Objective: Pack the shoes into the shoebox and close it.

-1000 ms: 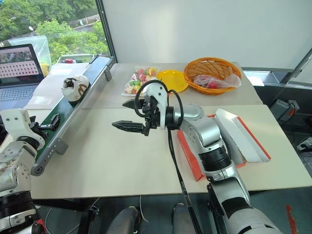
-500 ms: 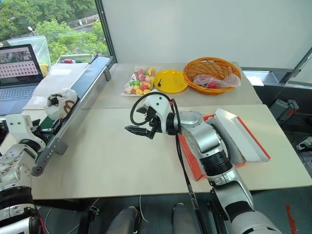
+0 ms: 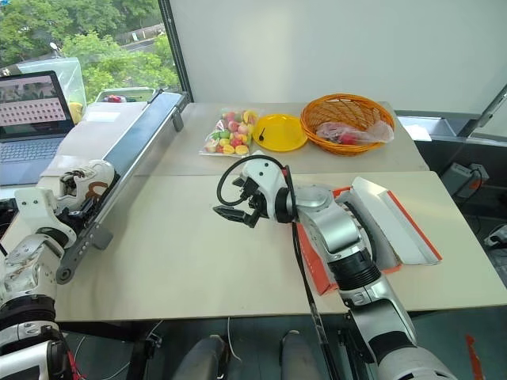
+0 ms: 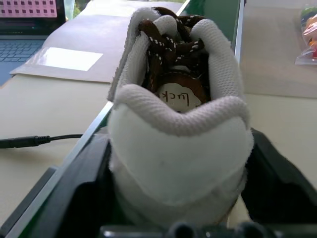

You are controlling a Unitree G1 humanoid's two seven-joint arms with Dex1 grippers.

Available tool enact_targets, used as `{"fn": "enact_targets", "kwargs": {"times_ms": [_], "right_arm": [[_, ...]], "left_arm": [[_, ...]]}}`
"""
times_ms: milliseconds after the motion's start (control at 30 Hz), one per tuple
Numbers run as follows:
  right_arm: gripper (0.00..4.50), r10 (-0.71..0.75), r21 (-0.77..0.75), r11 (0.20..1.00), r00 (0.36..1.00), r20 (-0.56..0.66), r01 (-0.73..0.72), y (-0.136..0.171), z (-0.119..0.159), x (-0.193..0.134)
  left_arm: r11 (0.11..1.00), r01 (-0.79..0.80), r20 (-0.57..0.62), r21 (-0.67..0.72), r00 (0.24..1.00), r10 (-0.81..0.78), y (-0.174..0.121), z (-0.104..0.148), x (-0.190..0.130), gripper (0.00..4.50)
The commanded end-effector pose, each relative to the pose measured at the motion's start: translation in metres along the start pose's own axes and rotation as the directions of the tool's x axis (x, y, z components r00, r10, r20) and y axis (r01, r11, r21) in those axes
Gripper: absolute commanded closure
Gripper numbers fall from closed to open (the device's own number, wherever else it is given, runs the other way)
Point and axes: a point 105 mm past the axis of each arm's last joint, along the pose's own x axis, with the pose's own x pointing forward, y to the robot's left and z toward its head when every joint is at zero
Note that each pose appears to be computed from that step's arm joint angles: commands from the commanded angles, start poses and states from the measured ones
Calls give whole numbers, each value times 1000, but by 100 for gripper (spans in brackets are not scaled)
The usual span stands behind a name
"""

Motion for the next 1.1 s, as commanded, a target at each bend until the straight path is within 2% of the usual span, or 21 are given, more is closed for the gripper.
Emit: {"fn": "enact_targets", "kwargs": {"times_ms": [33,167,333,400,533,600,733,1100], "right_arm": [[0,-11,-34,999,999,44,13,-1,17,-4],[0,-13,36,999,996,84,10,-2,23,-4],[0,-75,167,985,975,210,39,-13,48,-6],[0,-103,227,973,967,231,50,-18,52,-7],[0,-206,430,901,934,293,64,-37,66,-11],[0,-224,510,859,926,303,41,-40,69,-12],[0,-231,563,826,923,308,20,-40,72,-13],[0,-266,604,797,910,319,21,-49,76,-13]], "left_arm": [[1000,19,76,17,997,-20,-11,23,1,258],[999,31,170,42,985,-37,-27,50,-2,268],[995,78,344,59,934,-94,-64,111,-9,268],[993,102,381,64,917,-119,-79,126,-11,268],[983,177,438,55,880,-183,-118,148,-16,268],[975,219,455,39,865,-213,-138,154,-18,268],[956,292,465,9,845,-262,-168,158,-22,268],[873,478,437,-98,809,-394,-252,147,-39,268]]}}
